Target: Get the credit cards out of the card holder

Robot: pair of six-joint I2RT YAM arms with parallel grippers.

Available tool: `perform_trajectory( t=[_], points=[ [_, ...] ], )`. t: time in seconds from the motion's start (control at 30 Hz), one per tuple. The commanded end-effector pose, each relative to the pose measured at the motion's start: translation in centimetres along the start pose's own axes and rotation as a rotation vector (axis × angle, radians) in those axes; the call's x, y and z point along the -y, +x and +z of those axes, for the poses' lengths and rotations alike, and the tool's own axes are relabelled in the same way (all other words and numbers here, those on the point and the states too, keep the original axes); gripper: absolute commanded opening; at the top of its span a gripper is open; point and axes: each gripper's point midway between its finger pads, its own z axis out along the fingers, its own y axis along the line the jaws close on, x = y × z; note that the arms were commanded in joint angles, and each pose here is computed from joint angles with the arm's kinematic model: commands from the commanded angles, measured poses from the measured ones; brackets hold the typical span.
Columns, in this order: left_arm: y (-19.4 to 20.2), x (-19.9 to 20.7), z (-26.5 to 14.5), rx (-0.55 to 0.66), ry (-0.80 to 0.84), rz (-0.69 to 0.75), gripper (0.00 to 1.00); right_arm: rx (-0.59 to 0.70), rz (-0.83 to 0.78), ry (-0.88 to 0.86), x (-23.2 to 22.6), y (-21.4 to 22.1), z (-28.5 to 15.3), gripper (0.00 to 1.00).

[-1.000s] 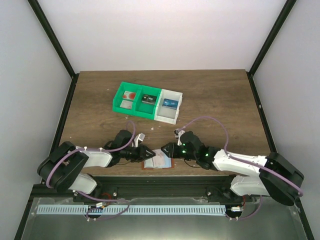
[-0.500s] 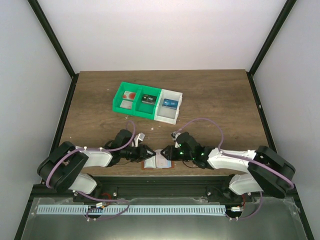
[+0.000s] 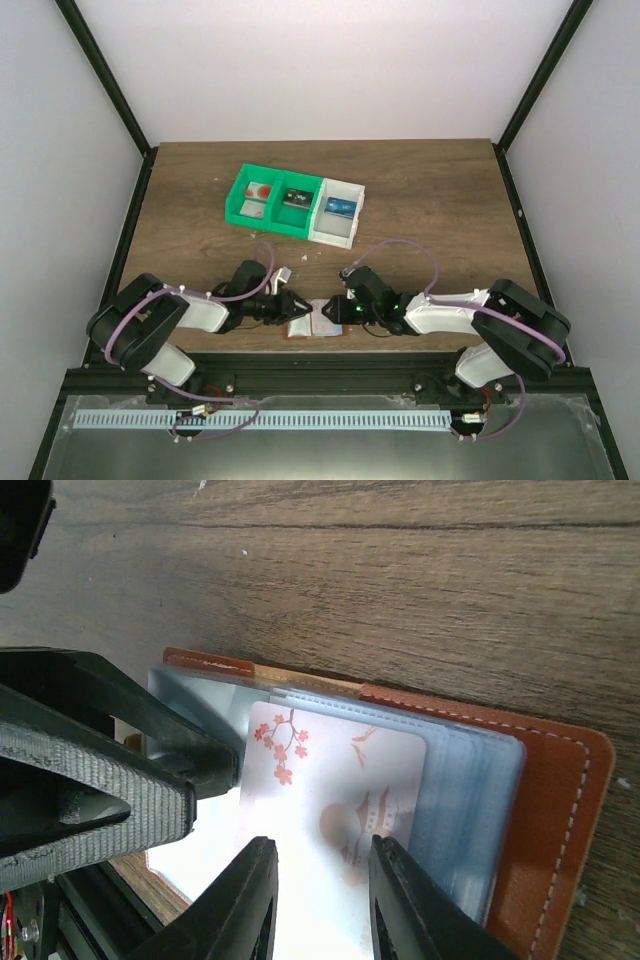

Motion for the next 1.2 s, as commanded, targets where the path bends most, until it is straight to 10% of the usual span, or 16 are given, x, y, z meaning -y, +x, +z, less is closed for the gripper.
perform_trajectory(
  t=[0.0,1.17],
  points=[
    [0.2,0.2,0.2,-0.005,0.037,0.008,0.35,-0.012,0.005,0.03,0.6,0.1,0.4,0.28],
    [0.0,0.3,0.7,-0.001,0.064,-0.012,0.27,-0.011,0.003,0.036,0.7,0.2,0.2,0.21]
  ],
)
